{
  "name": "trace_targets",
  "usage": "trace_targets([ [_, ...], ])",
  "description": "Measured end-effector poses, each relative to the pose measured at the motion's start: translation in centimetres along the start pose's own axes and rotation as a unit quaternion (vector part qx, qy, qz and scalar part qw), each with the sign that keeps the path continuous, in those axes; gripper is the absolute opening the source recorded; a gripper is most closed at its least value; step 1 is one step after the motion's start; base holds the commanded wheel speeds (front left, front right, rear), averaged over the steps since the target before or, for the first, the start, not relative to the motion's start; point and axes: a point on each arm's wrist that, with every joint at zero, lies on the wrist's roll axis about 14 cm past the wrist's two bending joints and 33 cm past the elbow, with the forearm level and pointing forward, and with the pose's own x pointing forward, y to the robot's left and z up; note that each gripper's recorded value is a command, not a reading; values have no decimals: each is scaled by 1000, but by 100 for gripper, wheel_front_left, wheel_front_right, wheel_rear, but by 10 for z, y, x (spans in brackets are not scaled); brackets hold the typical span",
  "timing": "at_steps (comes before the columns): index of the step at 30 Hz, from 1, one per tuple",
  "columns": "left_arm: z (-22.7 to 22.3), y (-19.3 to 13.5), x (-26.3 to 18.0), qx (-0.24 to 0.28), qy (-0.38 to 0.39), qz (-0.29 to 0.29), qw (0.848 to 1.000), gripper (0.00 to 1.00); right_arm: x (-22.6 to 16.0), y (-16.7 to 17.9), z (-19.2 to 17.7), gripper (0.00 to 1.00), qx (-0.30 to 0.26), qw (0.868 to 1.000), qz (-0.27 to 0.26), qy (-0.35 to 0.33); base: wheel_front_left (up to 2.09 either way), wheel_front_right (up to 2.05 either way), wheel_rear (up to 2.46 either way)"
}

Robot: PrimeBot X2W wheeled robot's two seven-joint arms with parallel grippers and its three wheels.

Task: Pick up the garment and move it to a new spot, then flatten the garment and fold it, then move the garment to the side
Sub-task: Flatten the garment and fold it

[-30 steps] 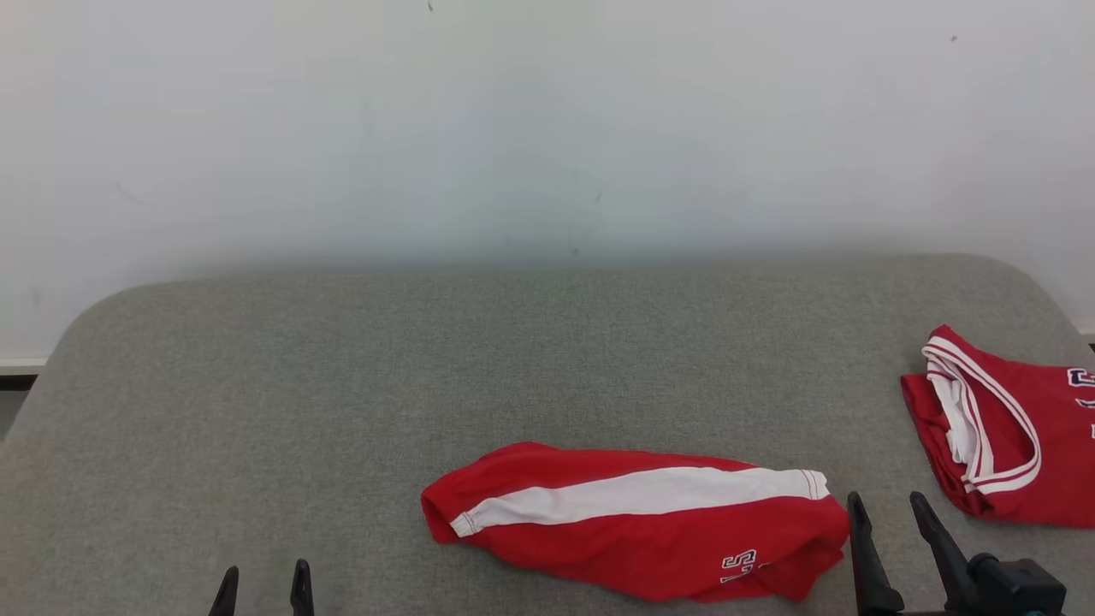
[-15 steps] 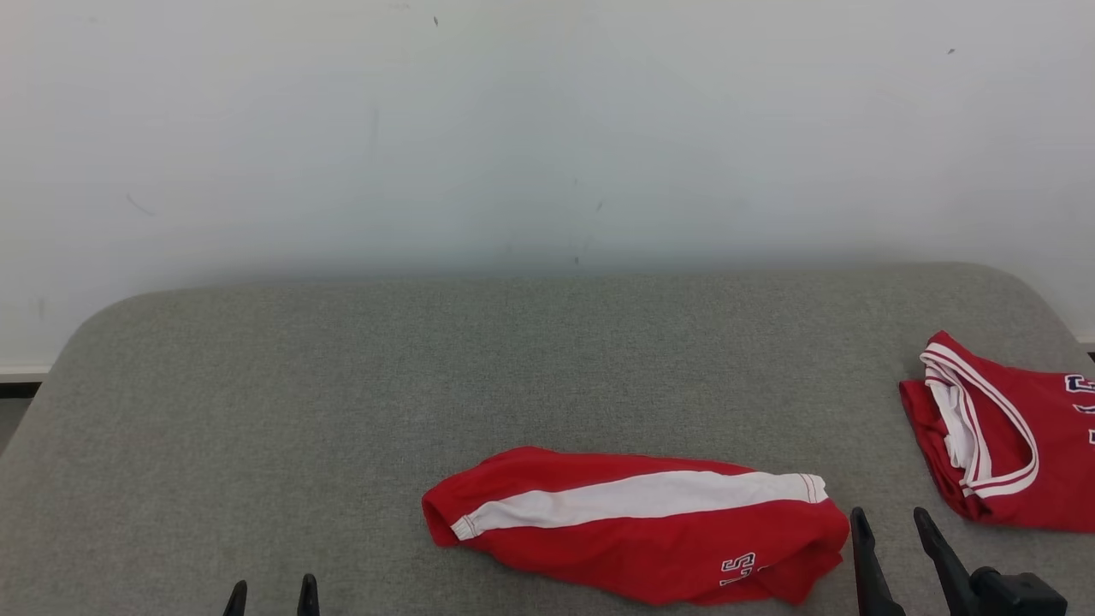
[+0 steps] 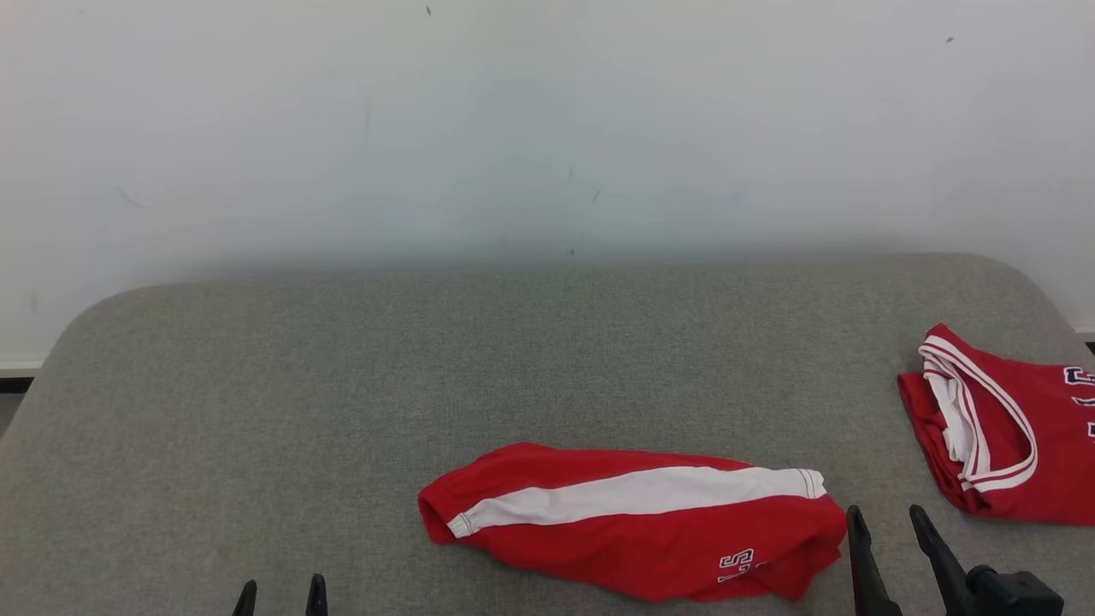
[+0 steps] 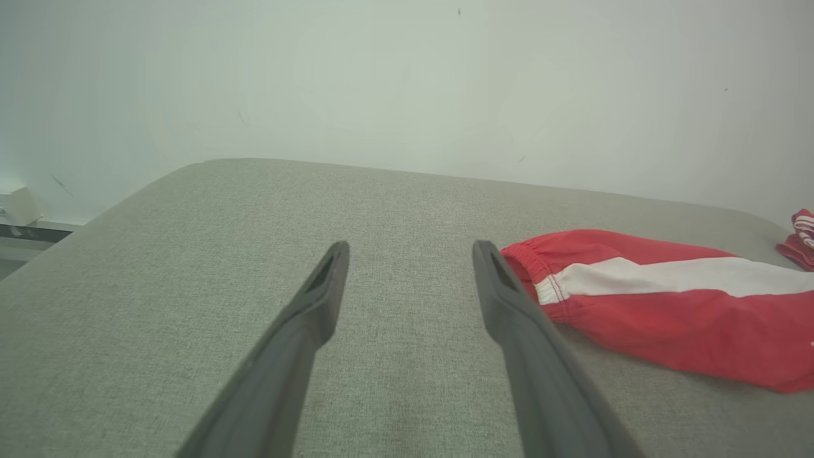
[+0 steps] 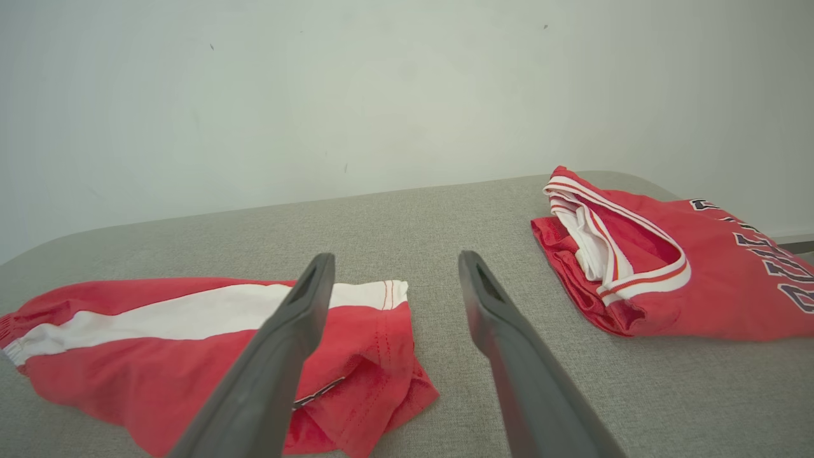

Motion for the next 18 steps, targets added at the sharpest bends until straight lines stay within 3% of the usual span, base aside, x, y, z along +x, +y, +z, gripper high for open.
trace_targets([
  [8,-18,-13,0,-9,29,-20,999,100,1,1,-3,100,0,1000,2,7,0,0,0],
  [18,-48,-75,30,-50,117,-107,986,100,14,9,5,100,-8,1000,19,5,0,0,0],
])
